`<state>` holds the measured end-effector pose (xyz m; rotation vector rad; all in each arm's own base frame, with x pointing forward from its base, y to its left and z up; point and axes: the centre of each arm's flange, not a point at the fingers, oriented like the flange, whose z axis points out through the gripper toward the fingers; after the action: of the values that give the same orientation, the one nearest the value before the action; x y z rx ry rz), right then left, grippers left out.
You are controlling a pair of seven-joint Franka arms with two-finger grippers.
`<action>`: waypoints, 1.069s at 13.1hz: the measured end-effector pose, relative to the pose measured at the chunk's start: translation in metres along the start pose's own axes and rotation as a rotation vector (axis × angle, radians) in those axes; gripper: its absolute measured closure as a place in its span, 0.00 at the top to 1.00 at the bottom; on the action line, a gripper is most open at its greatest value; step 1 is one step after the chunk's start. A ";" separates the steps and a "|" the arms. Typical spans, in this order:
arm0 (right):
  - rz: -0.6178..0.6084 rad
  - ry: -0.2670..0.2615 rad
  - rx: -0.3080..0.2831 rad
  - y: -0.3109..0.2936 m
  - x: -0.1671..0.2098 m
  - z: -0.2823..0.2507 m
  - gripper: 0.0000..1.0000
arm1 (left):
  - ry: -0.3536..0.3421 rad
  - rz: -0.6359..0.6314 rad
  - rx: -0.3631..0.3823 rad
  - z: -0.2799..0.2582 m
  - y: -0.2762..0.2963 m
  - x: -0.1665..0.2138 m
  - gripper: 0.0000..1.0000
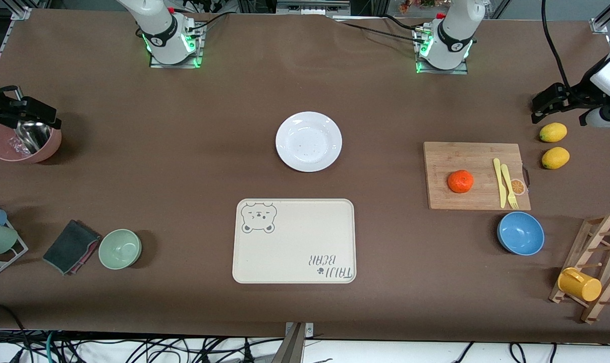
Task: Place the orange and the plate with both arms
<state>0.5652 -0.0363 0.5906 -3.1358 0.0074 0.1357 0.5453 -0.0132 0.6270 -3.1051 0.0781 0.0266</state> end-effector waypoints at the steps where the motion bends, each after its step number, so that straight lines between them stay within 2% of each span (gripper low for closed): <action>1: -0.001 0.000 0.000 0.000 0.000 0.000 1.00 | 0.000 0.000 0.000 0.000 0.000 0.000 1.00; 14: -0.015 -0.002 -0.001 -0.009 0.000 0.000 1.00 | -0.016 -0.004 -0.001 0.001 -0.002 -0.002 1.00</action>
<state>0.5655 -0.0276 0.5905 -3.1361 -0.0169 0.1381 0.5437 -0.0107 0.6257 -3.1051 0.0709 0.0508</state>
